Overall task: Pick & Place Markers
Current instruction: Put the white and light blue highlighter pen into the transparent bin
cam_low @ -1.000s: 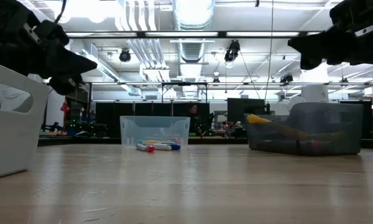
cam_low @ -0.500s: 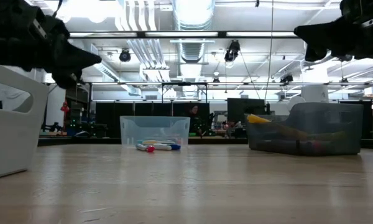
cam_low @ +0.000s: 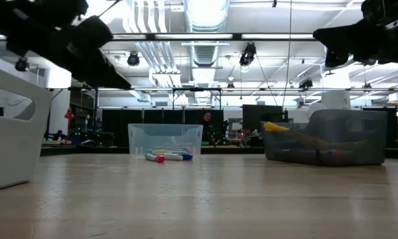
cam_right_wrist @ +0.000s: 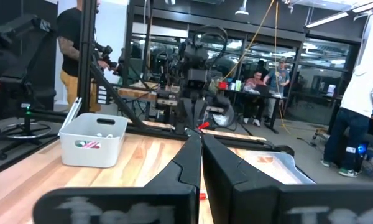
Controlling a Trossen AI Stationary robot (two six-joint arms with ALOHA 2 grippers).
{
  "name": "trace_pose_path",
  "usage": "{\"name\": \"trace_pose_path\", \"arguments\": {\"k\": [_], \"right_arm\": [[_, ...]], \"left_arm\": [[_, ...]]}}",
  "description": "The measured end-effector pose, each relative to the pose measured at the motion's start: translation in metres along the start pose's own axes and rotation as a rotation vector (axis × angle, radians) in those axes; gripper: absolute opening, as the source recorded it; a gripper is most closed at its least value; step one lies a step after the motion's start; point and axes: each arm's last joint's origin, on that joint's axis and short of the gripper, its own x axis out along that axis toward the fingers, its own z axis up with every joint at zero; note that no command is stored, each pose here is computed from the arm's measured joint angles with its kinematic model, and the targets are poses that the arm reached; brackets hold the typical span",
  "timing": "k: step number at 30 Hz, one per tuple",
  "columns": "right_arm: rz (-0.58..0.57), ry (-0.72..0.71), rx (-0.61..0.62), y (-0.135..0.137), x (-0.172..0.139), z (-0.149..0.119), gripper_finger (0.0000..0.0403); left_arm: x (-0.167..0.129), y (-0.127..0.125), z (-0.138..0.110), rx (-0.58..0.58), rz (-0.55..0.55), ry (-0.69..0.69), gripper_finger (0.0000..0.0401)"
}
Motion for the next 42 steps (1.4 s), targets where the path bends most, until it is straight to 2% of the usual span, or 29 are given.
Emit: {"name": "trace_pose_path", "arguments": {"k": [3, 6, 10, 13, 16, 23, 33, 42], "right_arm": [[-0.003, 0.000, 0.002, 0.000, 0.000, 0.000, 0.0008], [-0.002, 0.009, 0.003, 0.000, 0.000, -0.001, 0.0008], [-0.001, 0.012, 0.000, 0.000, 0.000, -0.001, 0.0008], [0.000, 0.020, 0.001, 0.000, 0.001, -0.002, 0.0008], [0.000, 0.024, 0.003, 0.000, 0.001, -0.002, 0.0008], [0.001, 0.027, 0.001, 0.000, 0.001, -0.003, 0.0008], [0.002, 0.027, 0.003, 0.000, 0.001, -0.003, 0.0008], [0.004, 0.027, 0.004, 0.000, 0.001, -0.003, 0.0008]], "left_arm": [[0.014, 0.000, 0.020, 0.053, 0.060, 0.022, 0.0000], [0.030, 0.000, 0.019, 0.166, 0.079, 0.205, 0.0003], [0.053, -0.001, 0.030, 0.226, 0.064, 0.309, 0.0036], [0.071, -0.002, 0.025, 0.276, 0.049, 0.419, 0.0073], [0.084, -0.002, 0.025, 0.334, 0.042, 0.466, 0.0101], [0.104, 0.005, 0.012, 0.504, 0.169, 0.674, 0.0112], [0.132, 0.009, 0.003, 0.572, 0.120, 0.814, 0.0113], [0.148, 0.023, 0.002, 0.568, 0.133, 0.850, 0.0113]]}}
